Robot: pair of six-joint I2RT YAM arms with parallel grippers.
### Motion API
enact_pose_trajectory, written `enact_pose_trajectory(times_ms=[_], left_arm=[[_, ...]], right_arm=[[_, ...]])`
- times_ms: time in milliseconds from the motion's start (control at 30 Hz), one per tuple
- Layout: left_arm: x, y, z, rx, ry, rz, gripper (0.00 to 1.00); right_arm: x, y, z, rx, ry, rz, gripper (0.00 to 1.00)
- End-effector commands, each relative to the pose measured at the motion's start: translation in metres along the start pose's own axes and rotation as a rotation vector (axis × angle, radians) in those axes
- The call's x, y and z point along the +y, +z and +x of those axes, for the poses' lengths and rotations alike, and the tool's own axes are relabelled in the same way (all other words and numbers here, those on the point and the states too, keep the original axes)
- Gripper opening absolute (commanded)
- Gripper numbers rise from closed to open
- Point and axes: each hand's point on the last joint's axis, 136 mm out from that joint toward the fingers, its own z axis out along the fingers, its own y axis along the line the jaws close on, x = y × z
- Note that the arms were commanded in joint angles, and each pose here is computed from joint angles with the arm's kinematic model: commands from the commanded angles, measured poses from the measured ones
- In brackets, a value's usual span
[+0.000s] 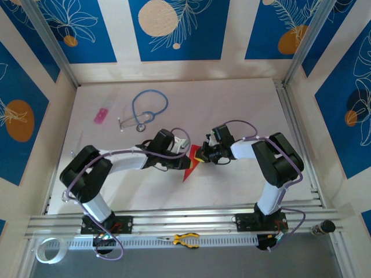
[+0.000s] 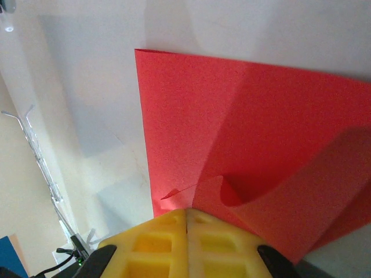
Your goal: Fold a paper plane with a square sheet of paper (pick it up from the middle)
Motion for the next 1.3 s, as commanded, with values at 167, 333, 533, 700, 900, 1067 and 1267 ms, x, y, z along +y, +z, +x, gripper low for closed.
enact_pose_trajectory(times_ms=[167, 333, 533, 700, 900, 1067, 1267], left_arm=[[-0.002, 0.024, -0.002, 0.027, 0.017, -0.012, 0.02], [0.000, 0.029, -0.001, 0.033, 0.034, -0.038, 0.02], [0.016, 0.036, 0.012, 0.079, 0.036, -0.102, 0.03], [0.034, 0.038, 0.024, 0.116, 0.030, -0.158, 0.03], [0.051, 0.035, 0.046, 0.154, 0.007, -0.200, 0.03], [0.060, 0.028, 0.062, 0.170, -0.010, -0.219, 0.03], [0.064, 0.018, 0.079, 0.186, -0.022, -0.229, 0.04]], right_arm=[[-0.039, 0.003, 0.009, 0.001, 0.080, 0.151, 0.06], [-0.039, 0.003, 0.009, 0.000, 0.082, 0.151, 0.06], [-0.039, 0.003, 0.009, 0.001, 0.082, 0.154, 0.06], [-0.042, 0.004, 0.010, 0.004, 0.086, 0.160, 0.06], [-0.045, 0.004, 0.011, 0.004, 0.088, 0.172, 0.06], [-0.047, 0.003, 0.011, 0.003, 0.089, 0.182, 0.06], [-0.048, 0.003, 0.011, 0.005, 0.088, 0.189, 0.06]])
